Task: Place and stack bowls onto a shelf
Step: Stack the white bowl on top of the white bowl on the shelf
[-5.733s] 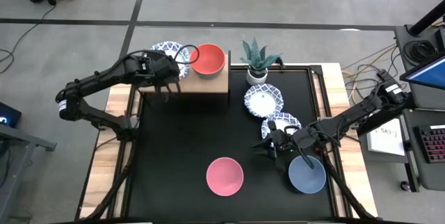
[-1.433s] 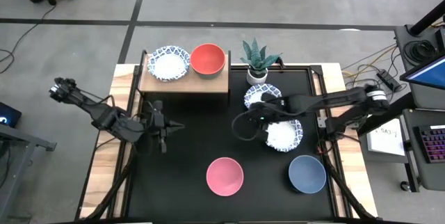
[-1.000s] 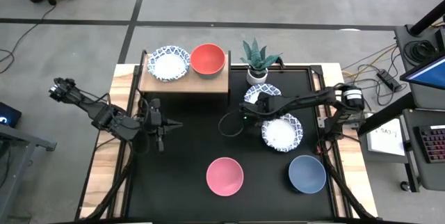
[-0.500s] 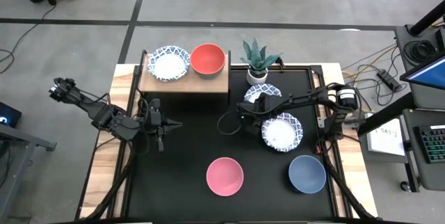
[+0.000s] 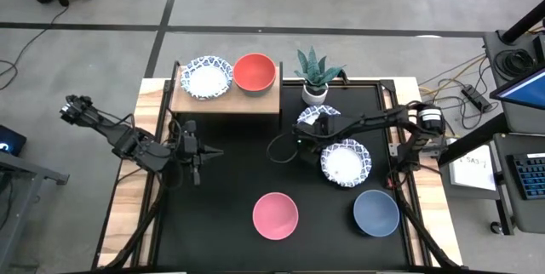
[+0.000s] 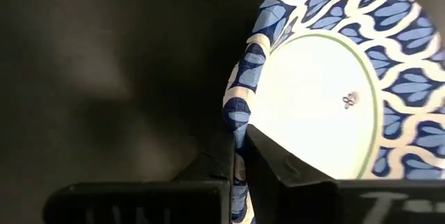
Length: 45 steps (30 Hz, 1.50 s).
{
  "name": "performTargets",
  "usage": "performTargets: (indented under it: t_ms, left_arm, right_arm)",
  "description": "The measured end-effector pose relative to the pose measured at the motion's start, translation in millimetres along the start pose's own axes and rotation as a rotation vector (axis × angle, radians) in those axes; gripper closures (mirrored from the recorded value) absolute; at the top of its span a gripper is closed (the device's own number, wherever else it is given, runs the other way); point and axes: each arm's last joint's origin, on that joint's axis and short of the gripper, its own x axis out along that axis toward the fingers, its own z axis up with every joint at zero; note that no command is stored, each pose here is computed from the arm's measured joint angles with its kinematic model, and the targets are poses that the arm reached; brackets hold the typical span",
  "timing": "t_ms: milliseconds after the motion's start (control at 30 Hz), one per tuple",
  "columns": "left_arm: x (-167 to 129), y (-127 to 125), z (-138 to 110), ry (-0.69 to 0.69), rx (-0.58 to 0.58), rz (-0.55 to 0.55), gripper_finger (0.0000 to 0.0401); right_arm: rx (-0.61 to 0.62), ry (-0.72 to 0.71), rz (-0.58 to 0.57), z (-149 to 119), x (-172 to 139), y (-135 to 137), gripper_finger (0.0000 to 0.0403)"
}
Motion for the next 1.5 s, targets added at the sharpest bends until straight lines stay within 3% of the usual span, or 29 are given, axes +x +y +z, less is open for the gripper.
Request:
performTargets:
  t_ms: [267, 433, 600, 767, 933, 1133, 1500]
  left_arm:
    - [-17.0, 7.5, 22.4, -0.081, 0.051, -0.018, 0.0401]
    - [-30.9, 16.5, 34.5, -0.144, 0.085, 0.008, 0.0401]
    - [-42.6, 27.5, 37.5, -0.191, 0.095, 0.077, 0.0401]
    - [-56.8, 38.0, 43.3, -0.261, 0.077, 0.089, 0.0401]
    - [-67.8, 45.9, 47.5, -0.323, 0.051, 0.086, 0.0401]
    - [-79.5, 55.4, 48.3, -0.367, 0.010, 0.080, 0.0401]
    - [-99.8, 69.7, 56.7, -0.502, -0.011, 0.088, 0.0401]
  right_arm:
    - [-0.051, -0.127, 0.115, -3.6, -70.3, 3.8, 0.0390]
    - [-0.108, -0.281, 0.286, -4.4, -132.8, 18.1, 0.0390]
    - [-0.232, -0.543, 0.423, -2.4, -186.5, 40.8, 0.0390]
    - [-0.412, -0.858, 0.474, 9.9, -213.7, 63.1, 0.0390]
    - [-0.535, -1.077, 0.387, 35.2, -206.8, 77.0, 0.0390]
    - [-0.585, -1.251, 0.227, 75.0, -177.3, 80.6, 0.0390]
    - [-0.557, -1.295, -0.012, 148.7, -125.5, 50.7, 0.0390]
